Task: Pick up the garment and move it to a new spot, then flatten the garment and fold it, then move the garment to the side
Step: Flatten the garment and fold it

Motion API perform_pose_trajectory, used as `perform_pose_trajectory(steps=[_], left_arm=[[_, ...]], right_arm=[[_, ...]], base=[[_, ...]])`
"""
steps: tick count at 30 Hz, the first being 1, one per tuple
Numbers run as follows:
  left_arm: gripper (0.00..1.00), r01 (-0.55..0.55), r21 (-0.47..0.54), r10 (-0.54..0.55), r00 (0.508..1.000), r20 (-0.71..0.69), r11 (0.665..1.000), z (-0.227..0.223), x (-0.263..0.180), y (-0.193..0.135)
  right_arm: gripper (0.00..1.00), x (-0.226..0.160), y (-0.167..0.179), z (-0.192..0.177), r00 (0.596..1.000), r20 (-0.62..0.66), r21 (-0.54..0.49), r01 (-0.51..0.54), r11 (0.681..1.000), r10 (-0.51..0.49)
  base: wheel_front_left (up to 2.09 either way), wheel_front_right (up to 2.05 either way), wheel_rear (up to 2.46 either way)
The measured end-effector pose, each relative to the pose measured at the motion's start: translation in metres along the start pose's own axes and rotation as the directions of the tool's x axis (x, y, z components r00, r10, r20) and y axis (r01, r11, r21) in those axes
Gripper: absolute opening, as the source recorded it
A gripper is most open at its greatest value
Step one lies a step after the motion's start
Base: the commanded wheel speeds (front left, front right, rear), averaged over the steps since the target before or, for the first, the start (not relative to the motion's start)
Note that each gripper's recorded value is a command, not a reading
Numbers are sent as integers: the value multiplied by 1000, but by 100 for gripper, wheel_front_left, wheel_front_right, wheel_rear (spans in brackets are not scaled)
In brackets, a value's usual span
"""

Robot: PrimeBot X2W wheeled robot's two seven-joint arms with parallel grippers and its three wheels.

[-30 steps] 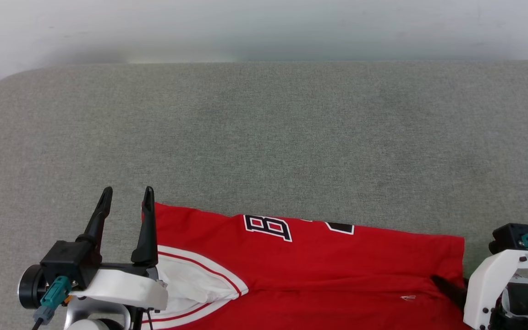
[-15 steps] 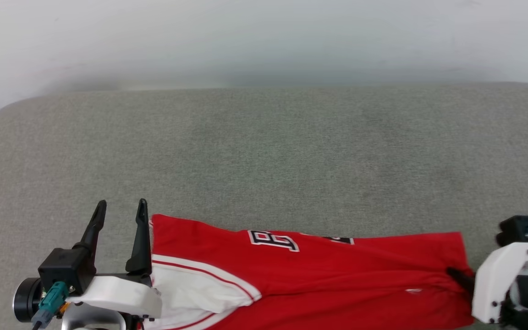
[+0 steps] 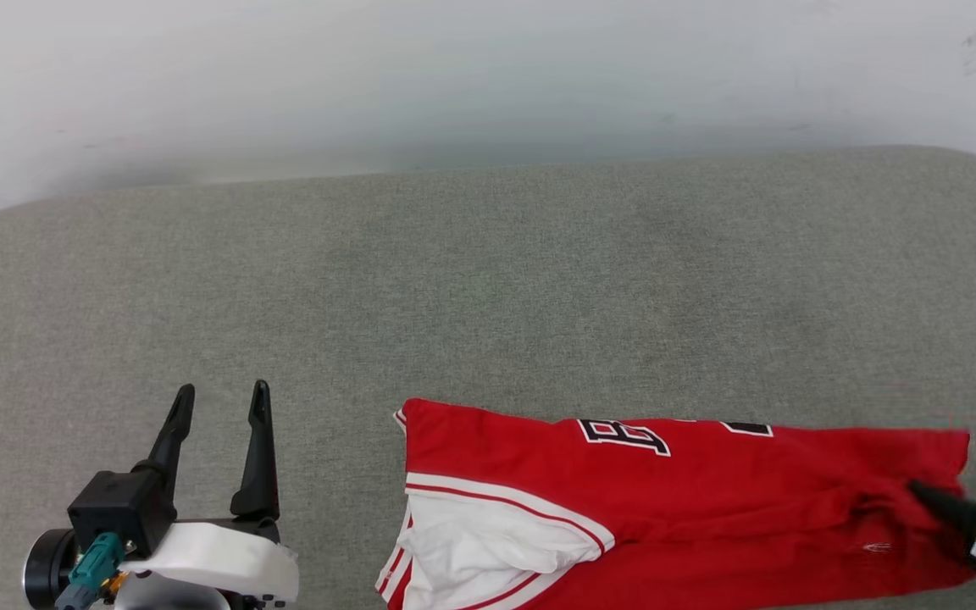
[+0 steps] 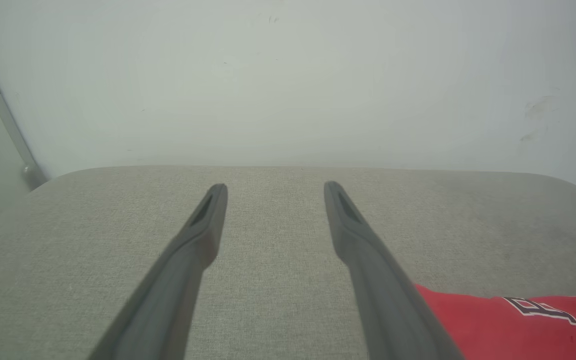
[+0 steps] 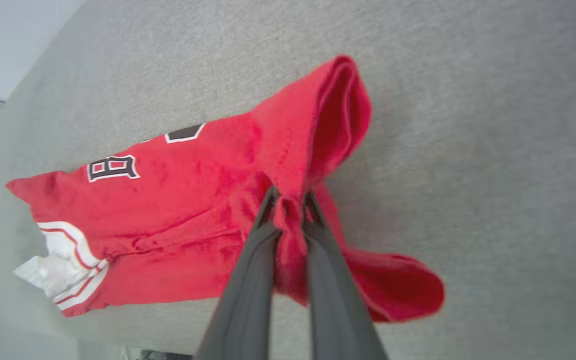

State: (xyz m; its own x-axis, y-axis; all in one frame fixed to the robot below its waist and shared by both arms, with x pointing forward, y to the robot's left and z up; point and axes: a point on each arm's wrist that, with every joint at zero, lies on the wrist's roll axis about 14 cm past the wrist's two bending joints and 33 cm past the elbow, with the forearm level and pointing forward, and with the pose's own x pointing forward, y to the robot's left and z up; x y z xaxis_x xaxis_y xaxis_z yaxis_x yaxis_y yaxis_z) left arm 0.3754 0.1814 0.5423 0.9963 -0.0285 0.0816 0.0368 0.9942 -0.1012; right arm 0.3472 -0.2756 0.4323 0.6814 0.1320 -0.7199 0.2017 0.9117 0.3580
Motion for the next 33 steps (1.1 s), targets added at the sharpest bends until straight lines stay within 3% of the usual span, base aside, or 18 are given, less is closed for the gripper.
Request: perform_pose_trajectory(steps=[2,5,10,14,18,26,28,30,31,32,33], left_arm=[[100,1,-3,-1,1000,-2,1000,-1,-1,-1],[100,1,-7,-1,1000,-4,1000,-1,-2,-2],[100,7,-10,-7,1000,-10,1000,-1,-6,-3],[100,5,-16,-5,1000,-6,1000,0,-7,-3],[100,-4,-25,4,1000,-7,1000,-1,-7,-1],[100,-42,-32,42,999,-23,999,-9,-7,9],[100,-50,-34,49,998,-27,998,-11,-6,12],[100,-52,-37,51,998,-36,998,-15,-3,12],[100,-52,-37,51,998,-34,998,-15,-2,13],[100,-54,-36,53,998,-36,998,-16,-2,14],[100,-55,-36,54,998,-42,998,-18,-2,14]], right_arm=[[0,3,20,-15,993,-53,106,-95,990,101],[0,5,62,-34,948,-115,263,-260,929,298],[0,-2,109,-37,818,-155,406,-458,791,553],[0,4,157,-50,680,-194,485,-560,672,707],[0,12,204,-63,582,-244,497,-612,615,776],[0,23,279,-93,449,-345,489,-664,566,825],[0,28,291,-101,440,-367,477,-667,572,819],[0,38,299,-115,458,-402,446,-658,607,793],[36,40,301,-118,460,-408,442,-656,612,788],[100,42,303,-122,463,-414,438,-653,617,784],[100,43,304,-127,465,-424,428,-653,625,777]], base=[[0,0,0],[0,0,0],[0,0,0],[0,0,0],[0,0,0],[0,0,0],[0,0,0],[0,0,0],[0,0,0],[0,0,0],[0,0,0]])
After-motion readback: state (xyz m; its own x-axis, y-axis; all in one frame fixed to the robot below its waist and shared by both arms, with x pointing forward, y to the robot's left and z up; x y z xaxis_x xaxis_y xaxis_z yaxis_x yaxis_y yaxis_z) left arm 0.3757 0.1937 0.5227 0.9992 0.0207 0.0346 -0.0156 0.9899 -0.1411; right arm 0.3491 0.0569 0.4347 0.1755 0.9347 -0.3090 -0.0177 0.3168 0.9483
